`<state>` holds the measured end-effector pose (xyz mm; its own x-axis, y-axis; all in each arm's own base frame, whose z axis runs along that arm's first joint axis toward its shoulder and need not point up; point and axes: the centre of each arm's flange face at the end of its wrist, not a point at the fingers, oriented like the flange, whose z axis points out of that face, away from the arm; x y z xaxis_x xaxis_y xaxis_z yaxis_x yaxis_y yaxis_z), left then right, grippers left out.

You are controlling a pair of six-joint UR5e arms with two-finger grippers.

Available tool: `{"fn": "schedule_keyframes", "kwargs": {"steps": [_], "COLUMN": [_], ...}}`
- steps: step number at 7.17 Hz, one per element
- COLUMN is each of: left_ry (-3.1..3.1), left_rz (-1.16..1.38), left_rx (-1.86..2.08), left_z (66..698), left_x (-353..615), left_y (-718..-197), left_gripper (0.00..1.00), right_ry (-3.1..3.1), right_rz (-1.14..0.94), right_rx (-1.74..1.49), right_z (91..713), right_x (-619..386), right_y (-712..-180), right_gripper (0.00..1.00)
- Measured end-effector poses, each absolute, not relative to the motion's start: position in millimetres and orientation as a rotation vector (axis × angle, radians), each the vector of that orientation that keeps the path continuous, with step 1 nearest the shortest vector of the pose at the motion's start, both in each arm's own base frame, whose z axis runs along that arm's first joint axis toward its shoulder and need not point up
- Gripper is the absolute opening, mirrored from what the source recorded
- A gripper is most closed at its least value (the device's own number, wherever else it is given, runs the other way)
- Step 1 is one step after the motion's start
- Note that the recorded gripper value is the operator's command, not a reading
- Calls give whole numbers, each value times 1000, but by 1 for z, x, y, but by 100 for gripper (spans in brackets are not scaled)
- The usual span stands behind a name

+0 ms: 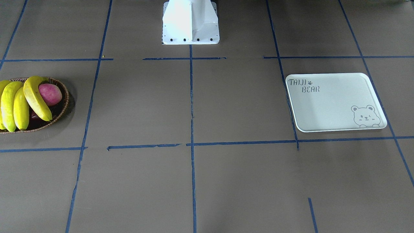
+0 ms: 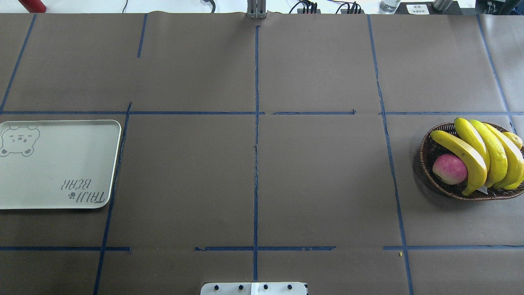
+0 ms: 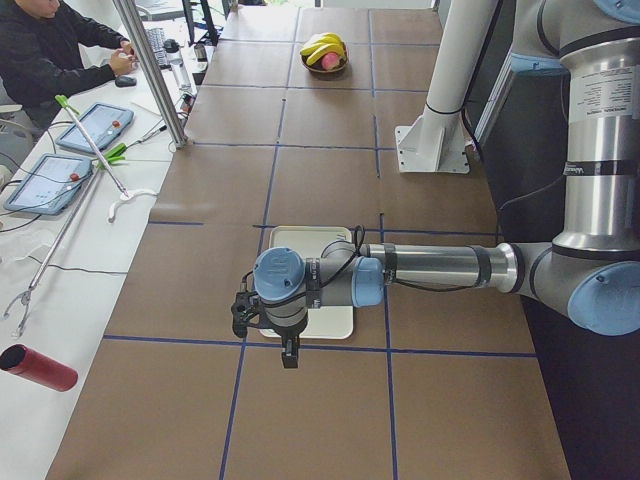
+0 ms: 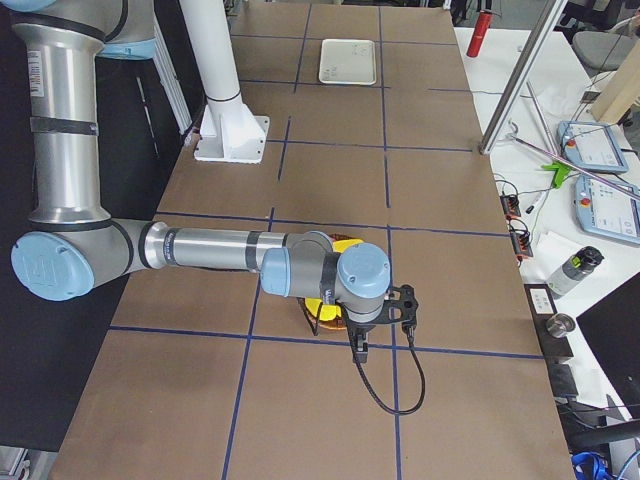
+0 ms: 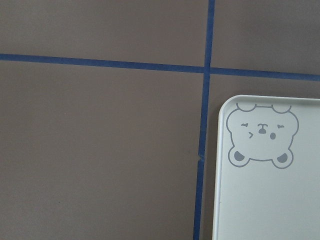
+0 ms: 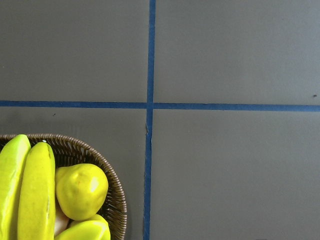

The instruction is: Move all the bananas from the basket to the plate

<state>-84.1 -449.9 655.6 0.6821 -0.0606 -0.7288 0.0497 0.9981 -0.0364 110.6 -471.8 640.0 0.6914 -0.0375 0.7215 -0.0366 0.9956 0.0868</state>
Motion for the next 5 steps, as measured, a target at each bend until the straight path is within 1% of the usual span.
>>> {"fn": "schedule_keyframes", "kwargs": {"steps": [3, 5], "left_ry": [818, 827], "left_rz": [-61, -60], "left_rx": [-6, 6], "left_z": [650, 642], "left_x": [-84, -84], "left_y": [-450, -452], "left_gripper": [100, 100], "right_ry": [-664, -682], "right_rz": [-105, -108], "right_rx": [169, 159], "right_z": [598, 593], "right_x": [87, 66], "right_y": [-505, -507], "right_gripper": [100, 100]}}
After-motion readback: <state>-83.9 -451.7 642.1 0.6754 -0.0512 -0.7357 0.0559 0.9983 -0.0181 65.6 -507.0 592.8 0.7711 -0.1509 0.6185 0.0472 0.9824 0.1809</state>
